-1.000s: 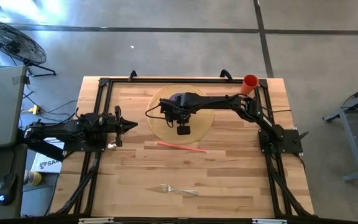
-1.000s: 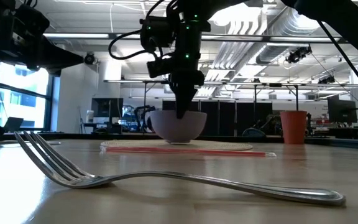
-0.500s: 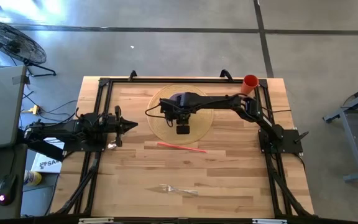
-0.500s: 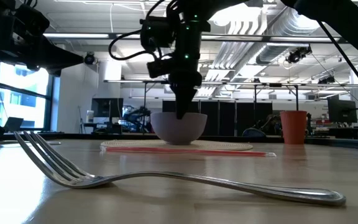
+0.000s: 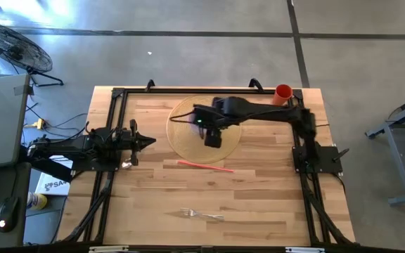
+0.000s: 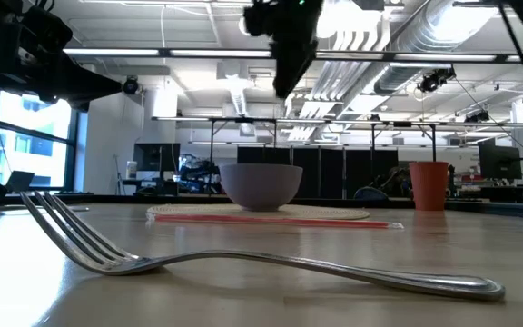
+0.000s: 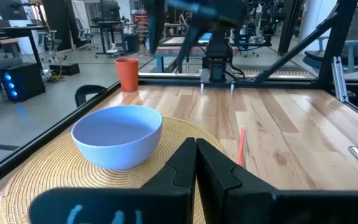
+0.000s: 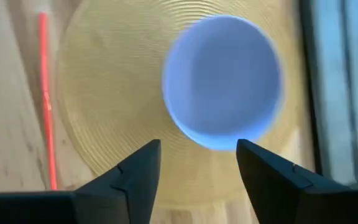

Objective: Pick & Place Utensil
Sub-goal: Put the orange cup on the brown mat to the top right of the purple bowl

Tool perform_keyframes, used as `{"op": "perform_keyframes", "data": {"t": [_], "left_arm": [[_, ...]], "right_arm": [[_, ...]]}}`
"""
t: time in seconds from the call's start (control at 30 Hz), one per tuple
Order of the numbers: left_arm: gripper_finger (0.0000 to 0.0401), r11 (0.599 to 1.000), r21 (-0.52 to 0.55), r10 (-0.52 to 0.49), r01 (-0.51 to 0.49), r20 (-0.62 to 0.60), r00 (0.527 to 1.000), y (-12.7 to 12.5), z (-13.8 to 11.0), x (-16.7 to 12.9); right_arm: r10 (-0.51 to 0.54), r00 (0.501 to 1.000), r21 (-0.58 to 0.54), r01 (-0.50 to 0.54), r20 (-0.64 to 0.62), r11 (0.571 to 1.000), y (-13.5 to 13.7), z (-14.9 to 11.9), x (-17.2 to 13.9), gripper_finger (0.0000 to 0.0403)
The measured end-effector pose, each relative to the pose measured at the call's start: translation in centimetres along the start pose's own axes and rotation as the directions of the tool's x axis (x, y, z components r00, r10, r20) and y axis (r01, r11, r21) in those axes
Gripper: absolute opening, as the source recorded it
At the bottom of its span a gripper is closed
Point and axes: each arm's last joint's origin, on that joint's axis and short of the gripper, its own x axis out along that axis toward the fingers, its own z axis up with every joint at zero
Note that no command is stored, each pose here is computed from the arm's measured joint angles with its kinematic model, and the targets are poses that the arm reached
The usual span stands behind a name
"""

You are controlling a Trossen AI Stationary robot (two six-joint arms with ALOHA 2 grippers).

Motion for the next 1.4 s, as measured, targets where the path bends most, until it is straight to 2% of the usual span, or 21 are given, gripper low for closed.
{"op": "perform_keyframes", "data": {"t": [0.2,0.37,0.4,0.47,0.5,0.57,0.6,0.67,0.73,0.8,0.87,1.1,1.2,1.4], "left_arm": [[0.0007,1.000,0.000,-0.001,0.001,0.000,1.000,0.0,0.0,0.0],[0.0007,1.000,0.000,-0.002,0.002,0.000,1.000,0.0,0.0,0.0],[0.0007,1.000,0.000,-0.002,0.002,0.000,1.000,0.0,0.0,0.0],[0.0007,1.000,0.000,-0.002,0.002,0.000,1.000,0.0,0.0,0.0],[0.0007,1.000,0.000,-0.002,0.002,0.000,1.000,0.0,0.0,0.0],[0.0007,1.000,0.000,-0.001,0.001,0.000,1.000,0.0,0.0,0.0],[0.0007,1.000,0.000,-0.002,0.002,0.000,1.000,0.0,0.0,0.0],[0.0007,1.000,0.000,-0.002,0.002,0.000,1.000,0.0,0.0,0.0],[0.0007,1.000,0.000,-0.001,0.001,0.000,1.000,0.0,0.0,0.0],[0.0007,1.000,0.000,-0.002,0.002,0.000,1.000,0.0,0.0,0.0],[0.0007,1.000,0.000,-0.001,0.001,0.000,1.000,0.0,0.0,0.0],[0.0007,1.000,-0.020,-0.003,0.003,0.000,1.000,0.0,0.0,0.0],[0.0007,1.000,-0.026,-0.003,0.003,0.000,1.000,0.0,0.0,0.0],[0.0007,1.000,-0.026,-0.003,0.003,0.000,1.000,0.0,0.0,0.0]], "right_arm": [[-0.116,0.991,0.166,0.125,-0.059,0.978,-1.5,-5.0,-1.4,0.0251],[-0.167,0.984,0.354,0.177,-0.058,0.918,-2.9,-10.9,-0.4,0.0306],[-0.188,0.982,0.429,0.181,-0.027,0.885,-3.3,-12.0,-0.2,0.0318],[-0.239,0.971,0.582,0.192,0.004,0.790,-4.0,-14.0,0.3,0.0342],[-0.258,0.966,0.624,0.203,-0.002,0.754,-4.3,-15.2,0.6,0.0354],[-0.301,0.953,0.654,0.254,-0.042,0.712,-4.9,-17.5,1.4,0.0375],[-0.326,0.944,0.687,0.274,-0.057,0.673,-5.3,-18.5,1.8,0.0383],[-0.365,0.926,0.769,0.302,-0.097,0.563,-5.9,-20.3,2.6,0.0395],[-0.397,0.906,0.839,0.328,-0.148,0.434,-6.6,-22.1,3.4,0.0398],[-0.420,0.887,0.873,0.349,-0.191,0.339,-7.1,-23.6,4.5,0.0397],[-0.435,0.874,0.897,0.355,-0.219,0.263,-7.6,-24.8,5.7,0.0398],[-0.489,0.850,0.956,0.277,-0.197,0.097,-9.3,-26.8,8.9,0.0397],[-0.535,0.823,0.965,0.256,-0.192,0.048,-10.1,-27.3,9.6,0.0399],[-0.616,0.762,0.968,0.250,-0.200,-0.005,-11.2,-28.1,10.3,0.0397]]}}
